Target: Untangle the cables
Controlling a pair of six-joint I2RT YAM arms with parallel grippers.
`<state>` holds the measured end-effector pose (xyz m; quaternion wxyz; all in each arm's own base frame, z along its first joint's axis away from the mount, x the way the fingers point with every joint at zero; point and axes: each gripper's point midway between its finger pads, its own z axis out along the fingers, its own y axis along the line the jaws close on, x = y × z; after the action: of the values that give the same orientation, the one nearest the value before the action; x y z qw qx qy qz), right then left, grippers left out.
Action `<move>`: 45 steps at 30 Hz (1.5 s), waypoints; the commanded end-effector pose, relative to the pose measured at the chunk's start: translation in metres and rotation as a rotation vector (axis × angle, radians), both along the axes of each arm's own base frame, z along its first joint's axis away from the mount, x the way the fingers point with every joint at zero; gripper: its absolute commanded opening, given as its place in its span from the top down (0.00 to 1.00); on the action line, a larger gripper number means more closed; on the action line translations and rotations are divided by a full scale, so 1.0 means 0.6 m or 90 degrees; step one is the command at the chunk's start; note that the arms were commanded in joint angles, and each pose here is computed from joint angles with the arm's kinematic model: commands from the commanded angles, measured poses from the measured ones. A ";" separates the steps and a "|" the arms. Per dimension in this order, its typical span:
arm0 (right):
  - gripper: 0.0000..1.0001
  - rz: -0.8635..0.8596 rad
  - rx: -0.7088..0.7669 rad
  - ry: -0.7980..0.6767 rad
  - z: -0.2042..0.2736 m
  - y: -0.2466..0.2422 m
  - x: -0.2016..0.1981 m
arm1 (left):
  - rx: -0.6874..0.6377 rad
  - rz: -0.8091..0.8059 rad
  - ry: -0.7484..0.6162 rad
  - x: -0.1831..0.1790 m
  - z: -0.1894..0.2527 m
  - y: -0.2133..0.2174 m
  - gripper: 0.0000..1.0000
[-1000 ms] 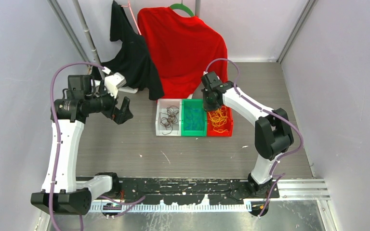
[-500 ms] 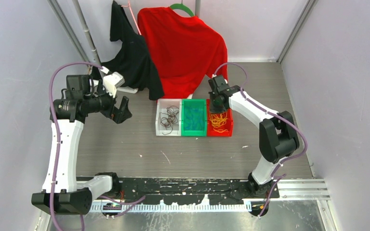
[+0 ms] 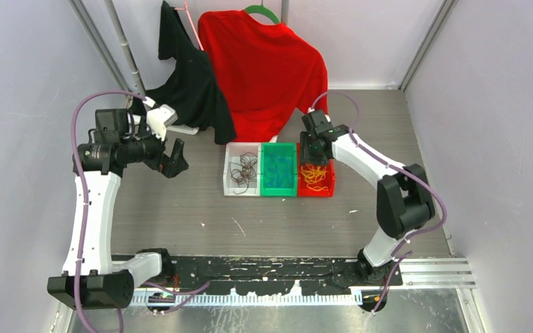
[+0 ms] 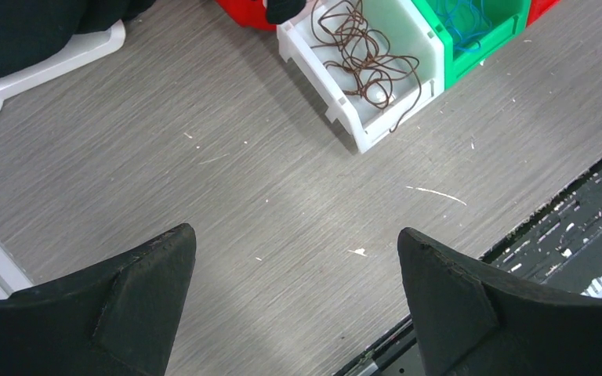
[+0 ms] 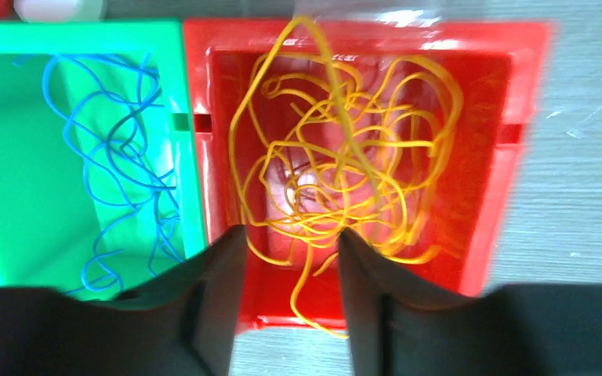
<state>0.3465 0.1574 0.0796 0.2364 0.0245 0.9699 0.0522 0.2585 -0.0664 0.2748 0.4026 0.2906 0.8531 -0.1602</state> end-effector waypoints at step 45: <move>0.00 -0.262 -0.189 -0.629 0.007 -0.316 0.019 | -0.160 0.291 -0.299 0.186 -0.325 0.081 0.00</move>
<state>0.3286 -0.0498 0.0418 0.5902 0.1833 0.7672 -0.1719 0.3480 -0.0238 0.0290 0.5812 0.0588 0.8034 -0.1154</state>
